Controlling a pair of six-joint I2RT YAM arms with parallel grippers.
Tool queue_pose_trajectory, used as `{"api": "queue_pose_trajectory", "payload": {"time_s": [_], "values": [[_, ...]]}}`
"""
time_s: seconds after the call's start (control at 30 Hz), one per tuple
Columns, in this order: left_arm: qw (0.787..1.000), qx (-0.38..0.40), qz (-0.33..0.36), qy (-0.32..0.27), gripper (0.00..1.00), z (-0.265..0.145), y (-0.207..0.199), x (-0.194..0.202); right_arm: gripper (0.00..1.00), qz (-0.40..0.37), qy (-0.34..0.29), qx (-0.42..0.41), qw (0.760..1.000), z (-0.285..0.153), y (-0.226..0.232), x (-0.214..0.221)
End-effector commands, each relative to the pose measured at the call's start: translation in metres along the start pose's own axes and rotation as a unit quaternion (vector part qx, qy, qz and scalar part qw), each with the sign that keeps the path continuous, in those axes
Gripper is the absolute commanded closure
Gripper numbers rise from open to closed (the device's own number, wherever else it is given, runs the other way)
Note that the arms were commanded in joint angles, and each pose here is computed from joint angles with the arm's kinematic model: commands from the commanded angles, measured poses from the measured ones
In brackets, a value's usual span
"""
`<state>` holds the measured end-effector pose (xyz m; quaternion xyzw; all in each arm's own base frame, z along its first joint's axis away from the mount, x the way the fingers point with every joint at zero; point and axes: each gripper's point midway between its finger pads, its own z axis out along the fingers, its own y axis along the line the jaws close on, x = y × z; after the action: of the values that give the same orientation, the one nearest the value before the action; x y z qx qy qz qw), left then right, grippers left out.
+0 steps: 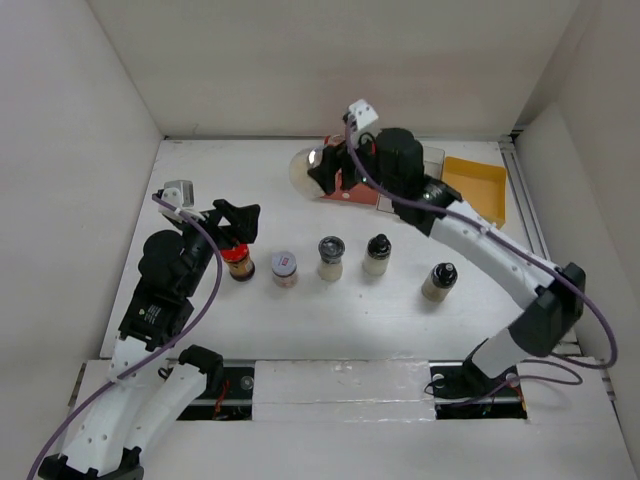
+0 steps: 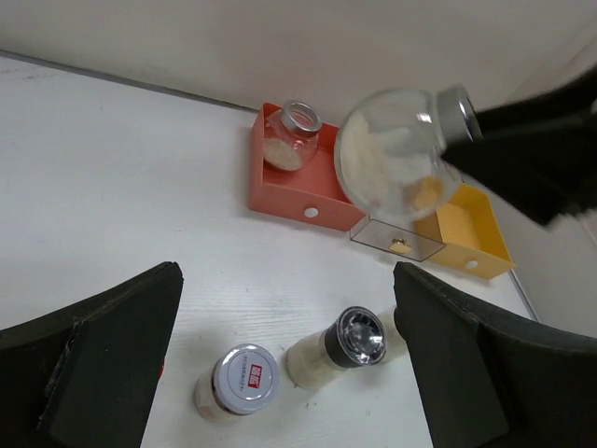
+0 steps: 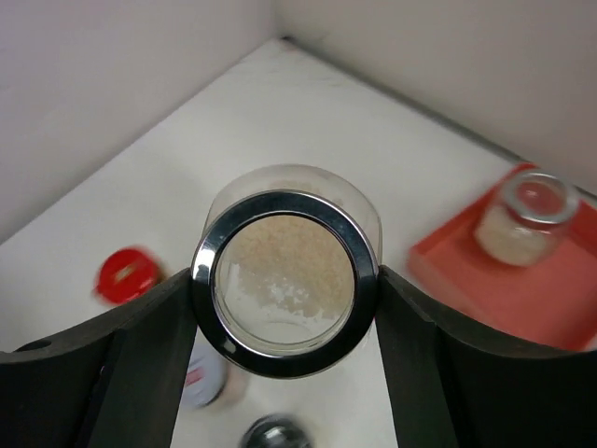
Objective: Organize the condiment bottles
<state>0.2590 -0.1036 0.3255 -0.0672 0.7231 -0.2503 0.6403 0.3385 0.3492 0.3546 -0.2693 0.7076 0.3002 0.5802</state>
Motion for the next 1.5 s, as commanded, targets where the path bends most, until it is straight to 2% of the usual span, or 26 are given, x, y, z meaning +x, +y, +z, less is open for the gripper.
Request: {"api": "queue_pose_trajectory", "payload": {"time_s": [0.0,0.07,0.1,0.2,0.47,0.83,1.17,1.23,1.47], "values": [[1.0,0.019,-0.002,-0.024,0.07,-0.001,-0.009,-0.013,0.56,0.043,-0.076,0.078,0.993,0.019,-0.082,-0.052],[1.0,0.019,-0.002,-0.024,0.07,-0.001,-0.009,-0.013,0.56,0.069,-0.073,0.125,0.987,0.033,-0.13,-0.043],[0.999,0.021,-0.002,-0.028,0.07,-0.004,-0.009,-0.015,0.56,0.075,-0.084,0.134,0.985,0.034,-0.142,-0.052],[0.999,0.021,-0.002,-0.028,0.07,-0.004,-0.009,-0.015,0.56,0.103,-0.076,0.173,0.977,0.044,-0.188,-0.037],[0.999,0.021,-0.002,-0.028,0.07,-0.004,-0.009,-0.015,0.56,0.134,-0.058,0.238,0.96,0.047,-0.249,-0.003],[0.999,0.026,-0.002,-0.026,0.07,-0.004,-0.011,-0.015,0.57,0.14,-0.021,0.296,0.945,0.071,-0.279,0.043],[0.999,0.023,-0.001,-0.022,0.07,-0.002,-0.01,-0.013,0.57,0.128,0.008,0.334,0.934,0.075,-0.281,0.066],[0.999,0.023,-0.001,-0.022,0.07,-0.002,-0.01,-0.013,0.57,0.129,0.025,0.337,0.932,0.081,-0.28,0.083],[0.999,0.023,-0.001,-0.022,0.07,-0.002,-0.01,-0.013,0.52,0.126,0.055,0.343,0.929,0.098,-0.276,0.111]]}}
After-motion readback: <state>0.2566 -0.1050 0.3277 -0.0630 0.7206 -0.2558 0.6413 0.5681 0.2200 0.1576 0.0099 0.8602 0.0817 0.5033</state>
